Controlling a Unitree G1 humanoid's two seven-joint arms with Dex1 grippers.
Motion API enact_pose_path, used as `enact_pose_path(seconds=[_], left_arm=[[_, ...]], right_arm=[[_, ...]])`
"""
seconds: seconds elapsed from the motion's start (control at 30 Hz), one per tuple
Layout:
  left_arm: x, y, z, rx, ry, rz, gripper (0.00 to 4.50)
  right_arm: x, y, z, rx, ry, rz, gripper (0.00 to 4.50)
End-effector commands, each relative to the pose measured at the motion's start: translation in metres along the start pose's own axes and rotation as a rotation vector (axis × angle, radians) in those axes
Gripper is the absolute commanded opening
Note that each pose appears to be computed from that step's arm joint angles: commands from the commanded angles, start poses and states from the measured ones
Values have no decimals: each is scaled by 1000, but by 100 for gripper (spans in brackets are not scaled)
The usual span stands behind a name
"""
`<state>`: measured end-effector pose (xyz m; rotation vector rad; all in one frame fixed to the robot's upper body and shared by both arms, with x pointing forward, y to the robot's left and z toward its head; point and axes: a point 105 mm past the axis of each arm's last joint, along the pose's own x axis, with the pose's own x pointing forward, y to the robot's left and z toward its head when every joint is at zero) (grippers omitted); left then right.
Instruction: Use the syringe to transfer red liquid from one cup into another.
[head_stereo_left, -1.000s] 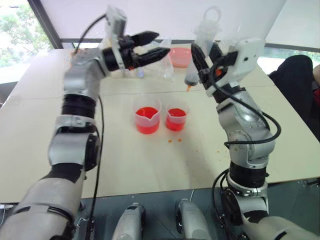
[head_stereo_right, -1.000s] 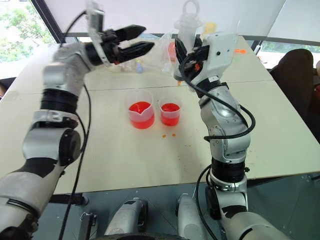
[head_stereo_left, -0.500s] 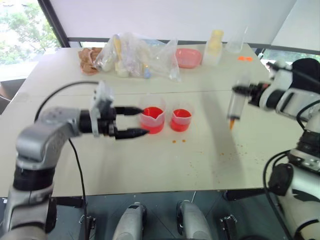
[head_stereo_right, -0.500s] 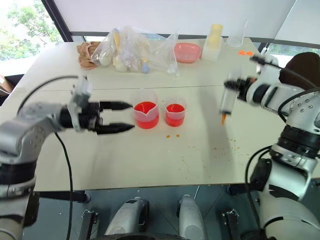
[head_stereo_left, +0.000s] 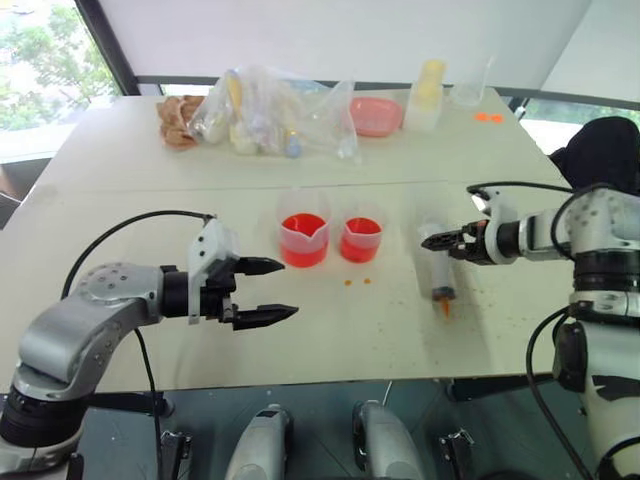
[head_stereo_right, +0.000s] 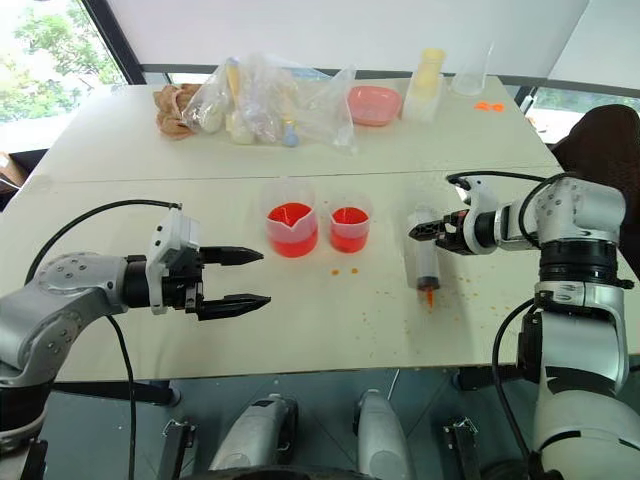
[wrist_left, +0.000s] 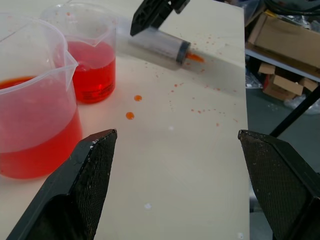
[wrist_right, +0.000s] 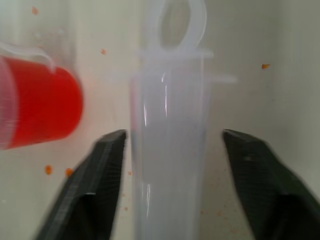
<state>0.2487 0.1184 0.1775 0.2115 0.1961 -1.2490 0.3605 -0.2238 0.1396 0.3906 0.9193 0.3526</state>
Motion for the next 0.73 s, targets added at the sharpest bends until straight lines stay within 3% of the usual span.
enact_pose_path(seconds=[0.03, 0.17, 0.3, 0.43, 0.53, 0.67, 0.73], left_arm=[[1, -3, 5, 34, -9, -5, 408], [1, -1, 6, 24, -23, 2, 408], [-8, 15, 16, -17, -90, 68, 408], [-35, 41, 25, -69, -156, 206, 408], [-53, 54, 26, -87, -170, 294, 408], [-89, 73, 2, -115, -123, 463, 408], [-98, 75, -13, -136, -103, 505, 408]], right_arm=[[-7, 1, 7, -28, -18, -4, 444], [-11, -9, 7, -54, -29, -43, 444], [-26, -5, 15, -156, -128, 7, 444], [-65, -1, 30, -268, -284, 99, 444], [-88, -3, 31, -287, -327, 122, 444], [-112, -12, 12, -476, -403, 96, 444], [-114, -16, 6, -598, -527, 61, 444]])
